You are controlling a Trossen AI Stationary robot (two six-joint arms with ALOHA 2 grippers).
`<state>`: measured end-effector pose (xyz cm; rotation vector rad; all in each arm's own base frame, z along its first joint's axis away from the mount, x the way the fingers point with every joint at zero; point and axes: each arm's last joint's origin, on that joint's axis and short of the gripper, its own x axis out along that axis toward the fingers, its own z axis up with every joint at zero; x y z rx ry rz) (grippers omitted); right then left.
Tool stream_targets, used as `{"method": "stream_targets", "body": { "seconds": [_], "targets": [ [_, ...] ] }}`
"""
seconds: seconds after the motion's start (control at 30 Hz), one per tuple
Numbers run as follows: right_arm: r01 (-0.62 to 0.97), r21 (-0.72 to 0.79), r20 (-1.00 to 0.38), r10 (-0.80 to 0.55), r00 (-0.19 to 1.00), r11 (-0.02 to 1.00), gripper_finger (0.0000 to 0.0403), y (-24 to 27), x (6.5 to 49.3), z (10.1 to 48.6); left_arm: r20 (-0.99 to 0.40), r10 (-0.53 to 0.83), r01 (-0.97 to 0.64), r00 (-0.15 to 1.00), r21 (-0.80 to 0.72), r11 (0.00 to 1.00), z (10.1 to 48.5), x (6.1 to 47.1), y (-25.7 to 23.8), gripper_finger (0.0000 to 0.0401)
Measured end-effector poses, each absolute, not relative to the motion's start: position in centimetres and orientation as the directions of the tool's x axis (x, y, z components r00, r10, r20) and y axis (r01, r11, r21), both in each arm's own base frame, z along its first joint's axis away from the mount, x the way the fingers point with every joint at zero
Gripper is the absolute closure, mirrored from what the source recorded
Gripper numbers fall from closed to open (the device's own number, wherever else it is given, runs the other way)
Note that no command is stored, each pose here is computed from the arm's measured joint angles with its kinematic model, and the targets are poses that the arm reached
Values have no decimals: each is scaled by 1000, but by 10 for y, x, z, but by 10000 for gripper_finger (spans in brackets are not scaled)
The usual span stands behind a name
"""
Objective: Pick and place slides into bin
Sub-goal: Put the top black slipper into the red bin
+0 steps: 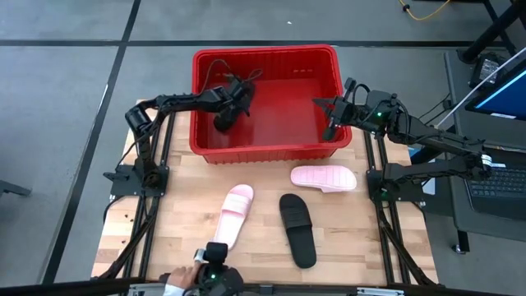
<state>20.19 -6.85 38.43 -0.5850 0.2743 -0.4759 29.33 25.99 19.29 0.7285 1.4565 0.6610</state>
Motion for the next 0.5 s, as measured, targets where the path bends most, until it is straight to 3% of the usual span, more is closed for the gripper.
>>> {"method": "stream_targets", "body": {
  "seconds": [0.33, 0.5],
  "targets": [
    [349, -588, -114, -502, 857, 730, 397, -68, 202, 384, -596, 798, 109, -85, 791, 602, 191, 298, 244, 395],
    [341, -590, -129, -502, 855, 732, 397, -68, 202, 383, -597, 794, 63, -116, 793, 606, 200, 293, 237, 396]
  ]
}}
